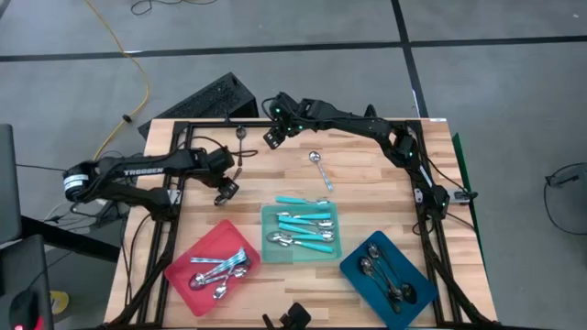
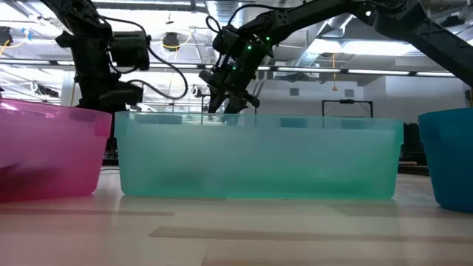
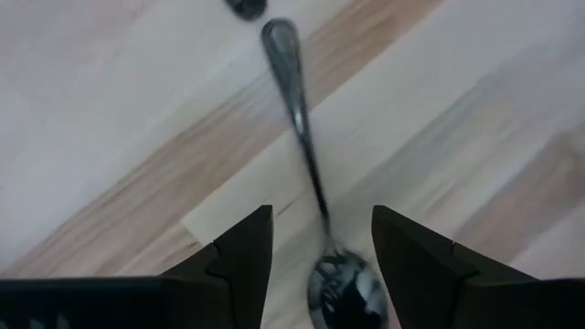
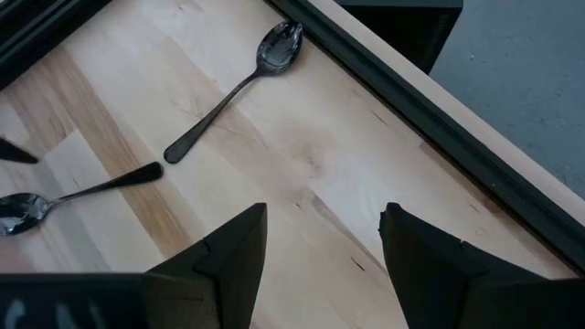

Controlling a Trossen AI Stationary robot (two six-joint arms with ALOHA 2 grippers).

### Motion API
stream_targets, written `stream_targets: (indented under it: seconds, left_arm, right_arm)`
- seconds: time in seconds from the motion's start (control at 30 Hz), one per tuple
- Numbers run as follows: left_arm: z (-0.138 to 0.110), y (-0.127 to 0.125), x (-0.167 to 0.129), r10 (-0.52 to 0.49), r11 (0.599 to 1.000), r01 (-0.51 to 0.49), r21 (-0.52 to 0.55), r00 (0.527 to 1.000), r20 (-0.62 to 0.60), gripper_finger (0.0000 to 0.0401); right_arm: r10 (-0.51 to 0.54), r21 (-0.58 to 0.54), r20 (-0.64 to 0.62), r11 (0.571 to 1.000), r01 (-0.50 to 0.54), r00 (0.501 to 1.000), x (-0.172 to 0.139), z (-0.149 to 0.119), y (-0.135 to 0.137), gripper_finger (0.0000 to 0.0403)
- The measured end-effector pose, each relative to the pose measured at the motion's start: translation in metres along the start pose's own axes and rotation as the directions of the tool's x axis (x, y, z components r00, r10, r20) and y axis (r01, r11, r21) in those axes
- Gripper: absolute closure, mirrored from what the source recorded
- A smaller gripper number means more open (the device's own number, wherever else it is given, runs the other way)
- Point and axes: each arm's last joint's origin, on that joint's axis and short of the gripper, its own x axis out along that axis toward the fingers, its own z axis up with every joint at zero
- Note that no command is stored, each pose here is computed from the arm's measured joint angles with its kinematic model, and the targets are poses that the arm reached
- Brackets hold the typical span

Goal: Sort silverware by color (type)

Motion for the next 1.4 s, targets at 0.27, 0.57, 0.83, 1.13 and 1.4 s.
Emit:
stream_targets:
  seconds: [0.27, 0.57, 0.83, 1.13, 1.4]
  left_arm:
    - [0.006, -0.006, 0.023, 0.043, 0.999, -0.043, 0.006, 0.998, -0.043, 0.023]
    - [0.003, -0.013, 0.042, 0.076, 0.996, -0.07, 0.048, 0.99, -0.123, 0.023]
    - [0.0, -0.021, 0.052, 0.103, 0.993, -0.093, 0.071, 0.981, -0.163, 0.0239]
    - [0.0, -0.022, 0.053, 0.109, 0.993, -0.103, 0.049, 0.981, -0.157, 0.0364]
    - [0.0, -0.022, 0.053, 0.101, 0.995, -0.098, 0.029, 0.986, -0.134, 0.0399]
  right_arm:
    - [0.002, -0.003, 0.0, 1.0, -0.002, 1.0, 0.0, 0.0, 0.0, 0.0168]
    - [0.002, -0.003, 0.0, 1.0, -0.002, 1.0, 0.0, 0.0, 0.0, 0.0168]
    - [0.002, -0.003, 0.0, 1.0, -0.002, 1.0, 0.0, 0.0, 0.0, 0.0168]
    - [0.001, -0.003, -0.001, 1.0, -0.001, 1.0, 0.0, 0.0, 0.0, 0.0168]
    - [0.004, -0.004, -0.002, 1.0, -0.004, 1.0, 0.0, 0.0, 0.001, 0.0168]
